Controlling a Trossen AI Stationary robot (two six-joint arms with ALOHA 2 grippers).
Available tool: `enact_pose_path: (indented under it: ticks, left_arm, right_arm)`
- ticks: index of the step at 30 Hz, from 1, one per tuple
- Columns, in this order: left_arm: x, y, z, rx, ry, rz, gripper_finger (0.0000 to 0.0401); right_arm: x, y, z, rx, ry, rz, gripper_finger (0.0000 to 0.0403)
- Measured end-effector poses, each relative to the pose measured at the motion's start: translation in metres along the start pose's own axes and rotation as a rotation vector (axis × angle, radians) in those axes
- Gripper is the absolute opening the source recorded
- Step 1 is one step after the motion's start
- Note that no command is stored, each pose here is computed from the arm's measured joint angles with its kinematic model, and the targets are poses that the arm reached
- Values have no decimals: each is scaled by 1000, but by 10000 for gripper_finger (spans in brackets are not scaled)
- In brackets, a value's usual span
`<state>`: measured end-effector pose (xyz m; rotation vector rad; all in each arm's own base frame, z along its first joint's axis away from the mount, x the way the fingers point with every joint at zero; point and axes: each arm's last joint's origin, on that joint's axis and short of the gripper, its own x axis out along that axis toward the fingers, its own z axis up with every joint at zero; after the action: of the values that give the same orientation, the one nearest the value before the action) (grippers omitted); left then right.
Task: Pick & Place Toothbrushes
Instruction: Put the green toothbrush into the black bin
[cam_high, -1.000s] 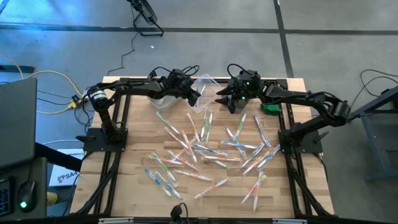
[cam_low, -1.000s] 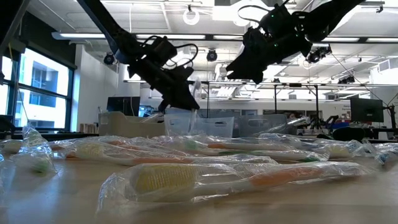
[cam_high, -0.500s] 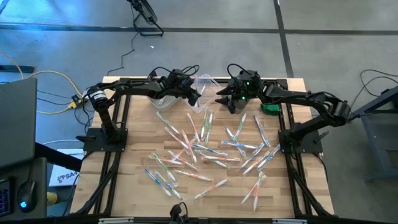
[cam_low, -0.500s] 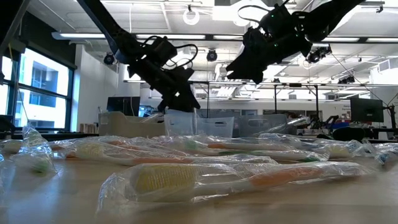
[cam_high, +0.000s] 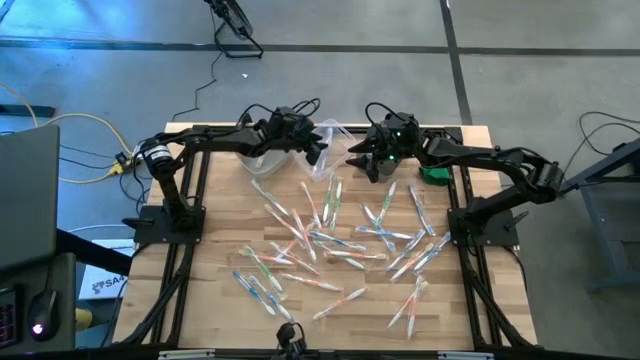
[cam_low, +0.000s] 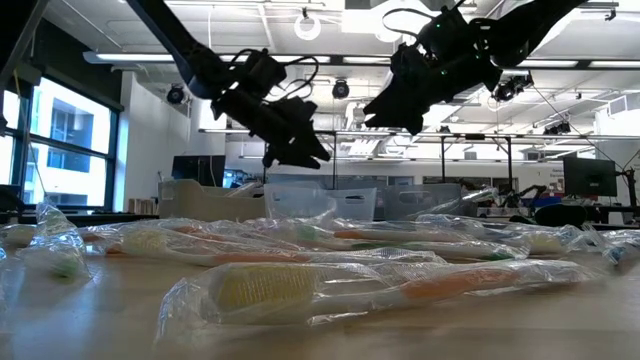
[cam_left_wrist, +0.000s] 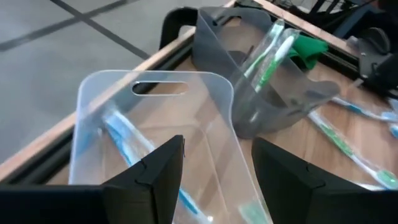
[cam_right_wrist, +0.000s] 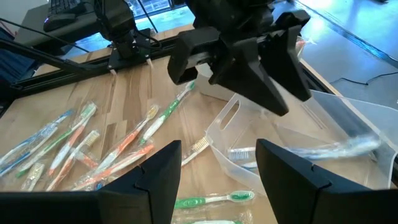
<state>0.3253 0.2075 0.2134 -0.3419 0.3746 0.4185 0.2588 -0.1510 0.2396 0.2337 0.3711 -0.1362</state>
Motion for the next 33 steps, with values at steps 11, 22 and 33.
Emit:
enact_pose_path:
  ticks: [11,22,33]
  left_arm:
    - [0,-1,6,3,-6,9,188]
    - [1,-8,5,117,-2,-69,97]
    - [1,-10,3,153,15,-75,5]
  right_arm:
    - [0,0,0,0,0,0,199]
    - [0,-1,0,5,0,-19,199]
    - [0,0,0,5,2,-16,199]
